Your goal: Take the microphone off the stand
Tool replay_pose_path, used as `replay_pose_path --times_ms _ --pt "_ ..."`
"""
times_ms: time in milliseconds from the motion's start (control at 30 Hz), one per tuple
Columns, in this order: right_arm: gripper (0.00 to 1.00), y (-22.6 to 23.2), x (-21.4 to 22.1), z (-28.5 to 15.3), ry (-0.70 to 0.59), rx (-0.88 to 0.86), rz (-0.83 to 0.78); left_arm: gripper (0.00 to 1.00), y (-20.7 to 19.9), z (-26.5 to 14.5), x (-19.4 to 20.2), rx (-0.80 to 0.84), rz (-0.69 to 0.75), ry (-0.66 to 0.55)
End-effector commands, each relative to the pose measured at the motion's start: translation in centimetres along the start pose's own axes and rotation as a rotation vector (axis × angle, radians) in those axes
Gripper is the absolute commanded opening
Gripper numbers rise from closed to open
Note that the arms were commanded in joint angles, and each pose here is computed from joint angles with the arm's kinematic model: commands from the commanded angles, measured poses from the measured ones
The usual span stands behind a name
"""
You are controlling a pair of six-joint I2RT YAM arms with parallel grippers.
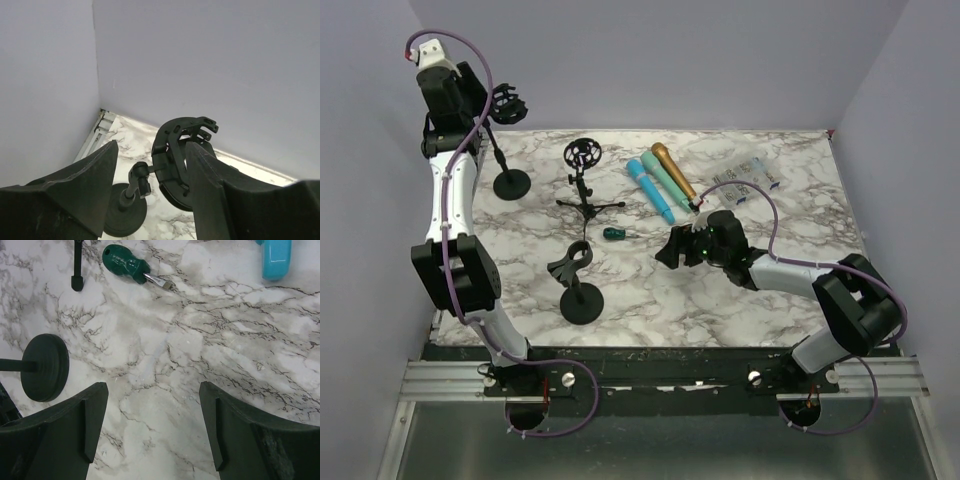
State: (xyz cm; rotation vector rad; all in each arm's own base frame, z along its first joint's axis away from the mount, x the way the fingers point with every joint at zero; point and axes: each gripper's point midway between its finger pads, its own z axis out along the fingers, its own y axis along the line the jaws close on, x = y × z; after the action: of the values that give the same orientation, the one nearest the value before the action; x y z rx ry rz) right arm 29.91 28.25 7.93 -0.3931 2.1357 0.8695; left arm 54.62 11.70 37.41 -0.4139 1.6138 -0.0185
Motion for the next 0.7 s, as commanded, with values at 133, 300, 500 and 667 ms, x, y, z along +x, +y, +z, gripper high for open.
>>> replay_pose_path --times_ms 133,300,500,667 --pt "0.81 0.4 -1.1 0.4 -0.029 -0.009 -0.021 0.55 1.2 2.6 3.8 -0.089 0.000 0.068" --pt "0.81 0.5 -1.0 0.5 -0.025 -0.012 -0.018 0.55 2.4 2.9 7.6 -0.125 0.022 0.124" --pt "0.81 0.4 -0.8 0.6 -0.022 -0.012 -0.015 0.53 3.6 2.9 11.4 -0.146 0.030 0.188" --pt "0.81 0.3 -0.8 0.6 -0.021 -0.009 -0.016 0.51 4.0 2.3 14.8 -0.145 0.001 0.249"
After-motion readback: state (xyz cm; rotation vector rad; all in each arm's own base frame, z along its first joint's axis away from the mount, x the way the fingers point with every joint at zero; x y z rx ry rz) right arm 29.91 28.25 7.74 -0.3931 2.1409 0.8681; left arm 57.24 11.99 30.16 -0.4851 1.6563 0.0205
